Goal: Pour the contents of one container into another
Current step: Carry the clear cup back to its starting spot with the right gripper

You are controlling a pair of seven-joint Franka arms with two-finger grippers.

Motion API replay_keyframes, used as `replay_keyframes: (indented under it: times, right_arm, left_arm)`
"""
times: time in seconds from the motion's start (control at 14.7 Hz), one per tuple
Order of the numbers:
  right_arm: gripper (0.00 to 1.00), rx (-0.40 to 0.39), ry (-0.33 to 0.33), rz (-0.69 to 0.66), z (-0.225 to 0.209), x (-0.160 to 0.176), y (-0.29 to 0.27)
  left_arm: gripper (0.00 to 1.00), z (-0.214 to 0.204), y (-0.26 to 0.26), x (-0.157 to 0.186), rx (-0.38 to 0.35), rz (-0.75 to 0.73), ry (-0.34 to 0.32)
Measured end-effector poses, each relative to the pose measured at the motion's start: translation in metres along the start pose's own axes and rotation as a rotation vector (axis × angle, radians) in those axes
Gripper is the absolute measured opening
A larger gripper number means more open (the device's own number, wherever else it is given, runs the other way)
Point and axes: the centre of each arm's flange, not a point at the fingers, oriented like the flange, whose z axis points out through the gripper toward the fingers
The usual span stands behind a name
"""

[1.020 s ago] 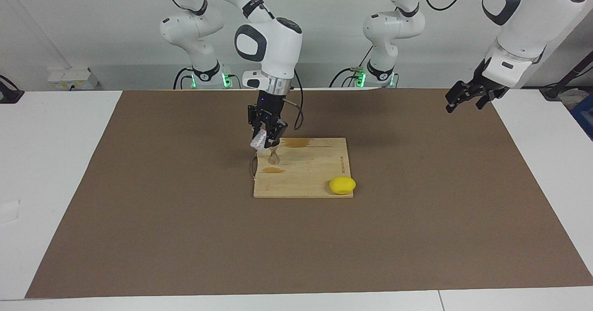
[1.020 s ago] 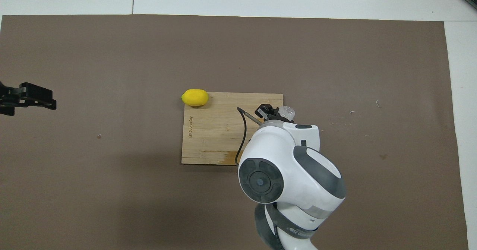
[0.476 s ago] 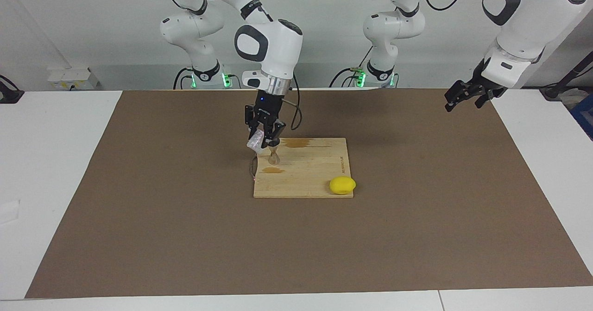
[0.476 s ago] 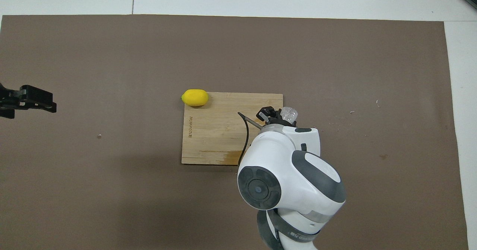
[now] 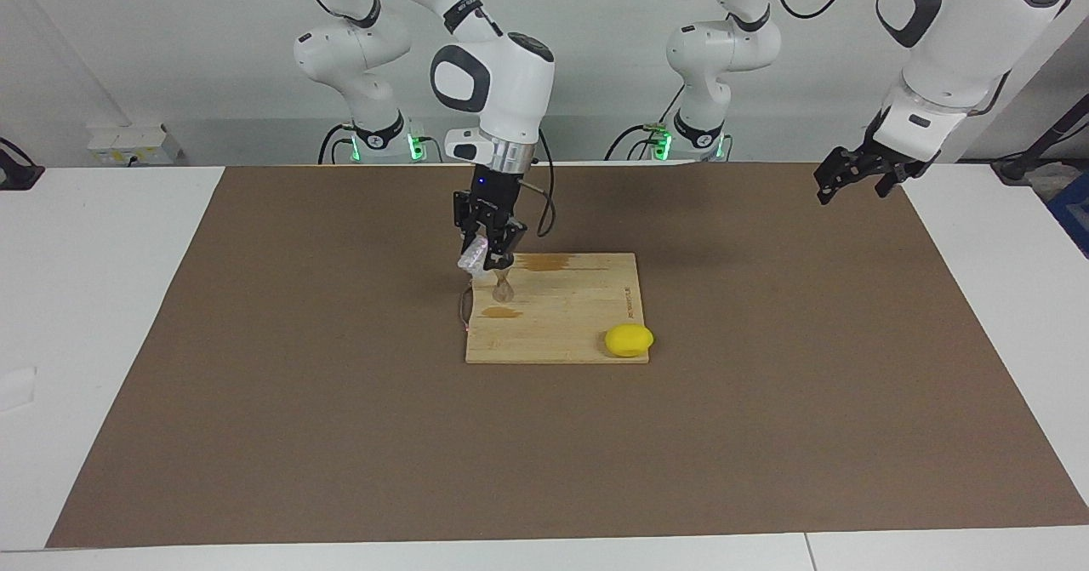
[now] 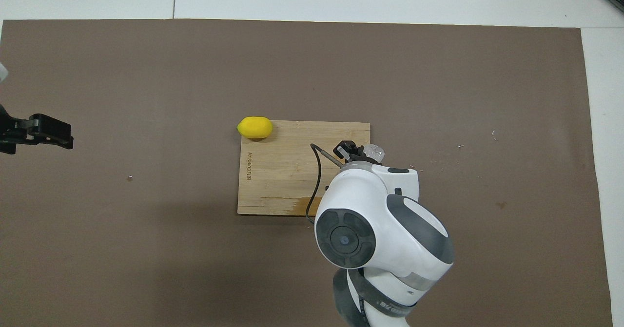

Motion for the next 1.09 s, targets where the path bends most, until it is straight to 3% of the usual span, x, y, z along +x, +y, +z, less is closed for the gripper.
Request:
replay_keyframes:
  times: [0.27,0.48,0.75,1.09]
  right_arm:
    - [0.5,-0.002,-0.069,0.098,-0.002,0.022,-0.002]
    - [0.5,-0.02,-0.157,0.213,0.005,0.048,0.003]
    - [0.5,-0.044,-0.333,0.356,0.022,0.083,0.016]
    - [0.5,-0.094,-0.631,0.541,0.082,0.157,0.075]
  left_arm:
    - [1.0,0.0,0.0,0.0,0.0,-0.001,0.001]
    - [1.0,-0.001,0.0,0.0,0.0,-0.001,0.002]
    - [1.0,-0.001,0.0,0.0,0.0,0.0,0.002]
    - [1.0,-0.001,0.002,0.0,0.0,-0.001,0.003]
